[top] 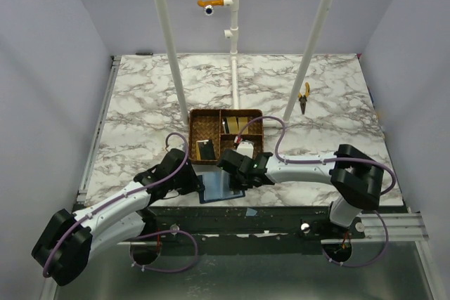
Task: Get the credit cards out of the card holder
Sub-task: Close the card holder at the corner of the board.
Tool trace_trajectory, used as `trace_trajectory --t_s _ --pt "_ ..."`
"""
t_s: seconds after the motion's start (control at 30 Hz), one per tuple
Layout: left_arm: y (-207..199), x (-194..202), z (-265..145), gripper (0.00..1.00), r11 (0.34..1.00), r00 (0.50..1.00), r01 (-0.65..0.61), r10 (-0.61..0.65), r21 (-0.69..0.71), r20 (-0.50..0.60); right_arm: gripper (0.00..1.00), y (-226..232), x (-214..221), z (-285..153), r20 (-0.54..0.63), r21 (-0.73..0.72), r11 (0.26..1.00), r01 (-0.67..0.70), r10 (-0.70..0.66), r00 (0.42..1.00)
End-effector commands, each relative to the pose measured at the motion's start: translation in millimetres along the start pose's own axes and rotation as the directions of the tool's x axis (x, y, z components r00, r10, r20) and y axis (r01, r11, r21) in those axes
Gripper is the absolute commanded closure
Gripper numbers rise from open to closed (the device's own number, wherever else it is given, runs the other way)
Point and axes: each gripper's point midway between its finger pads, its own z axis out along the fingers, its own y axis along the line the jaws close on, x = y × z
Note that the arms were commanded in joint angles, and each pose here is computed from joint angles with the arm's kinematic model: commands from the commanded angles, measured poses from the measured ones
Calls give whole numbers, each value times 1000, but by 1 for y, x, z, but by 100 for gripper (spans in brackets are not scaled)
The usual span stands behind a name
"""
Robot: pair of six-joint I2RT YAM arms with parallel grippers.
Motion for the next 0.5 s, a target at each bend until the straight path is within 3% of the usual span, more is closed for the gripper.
trace_trajectory --t_s 0.0,0.47 --pt "9 9 4 100 1000 1000 2 -2 -21 -27 99 0 10 10 -31 16 999 38 -38 999" --pt "8 10 5 100 1000 999 -3 2 -15 -34 99 18 9 15 -40 -15 998 64 -65 997"
